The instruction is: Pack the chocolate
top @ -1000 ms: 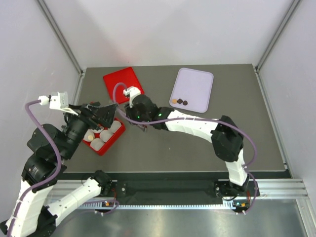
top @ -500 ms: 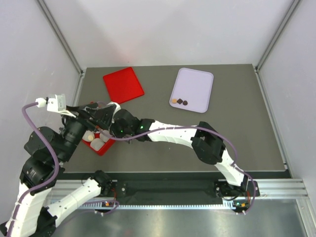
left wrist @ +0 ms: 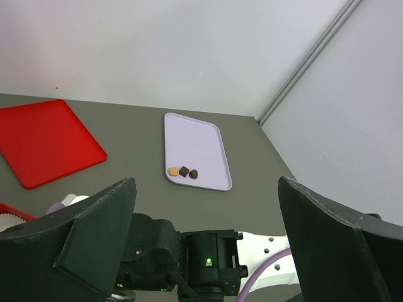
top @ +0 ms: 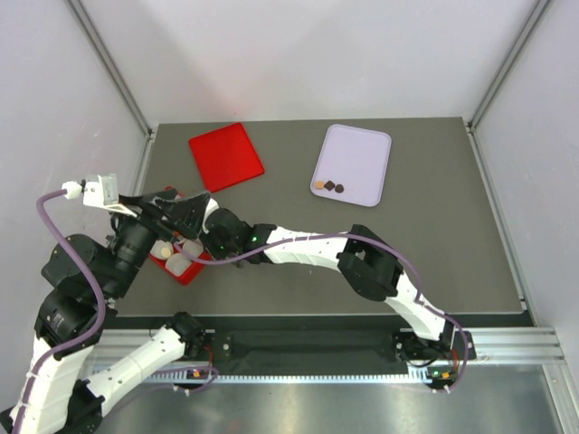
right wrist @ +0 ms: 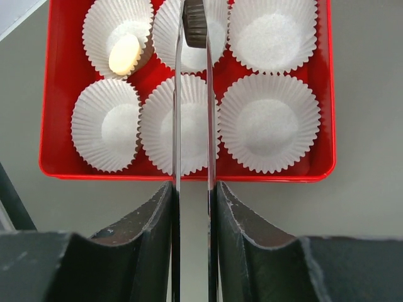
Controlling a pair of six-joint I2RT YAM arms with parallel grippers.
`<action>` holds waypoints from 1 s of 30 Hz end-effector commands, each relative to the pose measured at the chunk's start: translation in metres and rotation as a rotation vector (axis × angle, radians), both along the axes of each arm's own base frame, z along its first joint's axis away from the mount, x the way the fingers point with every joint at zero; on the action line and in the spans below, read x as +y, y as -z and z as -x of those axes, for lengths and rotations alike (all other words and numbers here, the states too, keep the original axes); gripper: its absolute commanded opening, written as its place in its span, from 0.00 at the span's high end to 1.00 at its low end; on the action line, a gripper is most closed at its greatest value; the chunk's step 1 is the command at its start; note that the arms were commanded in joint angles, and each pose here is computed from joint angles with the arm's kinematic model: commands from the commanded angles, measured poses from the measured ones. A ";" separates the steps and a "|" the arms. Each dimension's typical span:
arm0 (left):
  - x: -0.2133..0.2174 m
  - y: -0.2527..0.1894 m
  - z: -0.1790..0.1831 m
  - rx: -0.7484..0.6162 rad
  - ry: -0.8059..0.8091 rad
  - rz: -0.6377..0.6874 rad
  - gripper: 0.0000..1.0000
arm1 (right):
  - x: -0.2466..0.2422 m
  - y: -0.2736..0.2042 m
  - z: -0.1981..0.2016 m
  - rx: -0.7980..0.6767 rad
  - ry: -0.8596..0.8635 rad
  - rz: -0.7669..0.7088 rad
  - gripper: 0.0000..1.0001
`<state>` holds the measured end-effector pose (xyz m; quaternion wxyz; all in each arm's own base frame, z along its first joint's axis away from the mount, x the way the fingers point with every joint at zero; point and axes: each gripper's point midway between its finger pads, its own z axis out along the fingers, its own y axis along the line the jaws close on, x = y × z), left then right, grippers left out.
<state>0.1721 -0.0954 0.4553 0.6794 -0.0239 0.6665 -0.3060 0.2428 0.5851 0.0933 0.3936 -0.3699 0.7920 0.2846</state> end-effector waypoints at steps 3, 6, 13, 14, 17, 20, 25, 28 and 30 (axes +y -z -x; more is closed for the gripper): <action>0.002 -0.011 0.002 -0.029 -0.002 0.014 0.01 | 0.018 -0.036 -0.002 -0.070 -0.009 -0.092 0.69; 0.002 -0.010 0.002 -0.026 0.000 0.014 0.01 | 0.019 -0.037 -0.001 -0.073 -0.012 -0.092 0.67; 0.001 -0.010 0.002 -0.024 0.005 0.017 0.01 | 0.019 -0.041 -0.002 -0.085 -0.014 -0.097 0.64; 0.001 -0.010 0.002 -0.024 0.005 0.017 0.01 | 0.019 -0.044 -0.002 -0.088 -0.016 -0.101 0.64; 0.001 -0.009 0.003 -0.021 0.003 0.015 0.01 | 0.016 -0.048 -0.005 -0.106 -0.003 -0.097 0.64; 0.002 -0.011 0.004 -0.024 0.004 0.019 0.01 | 0.011 -0.065 -0.010 -0.140 0.016 -0.110 0.64; 0.000 -0.012 0.005 -0.025 0.017 0.019 0.01 | -0.011 -0.099 -0.018 -0.255 0.041 -0.148 0.65; -0.001 -0.009 0.003 -0.013 0.015 0.014 0.01 | -0.035 -0.109 -0.030 -0.280 0.092 -0.160 0.65; 0.000 -0.006 0.003 -0.003 0.010 0.009 0.01 | -0.058 -0.115 -0.039 -0.285 0.144 -0.164 0.65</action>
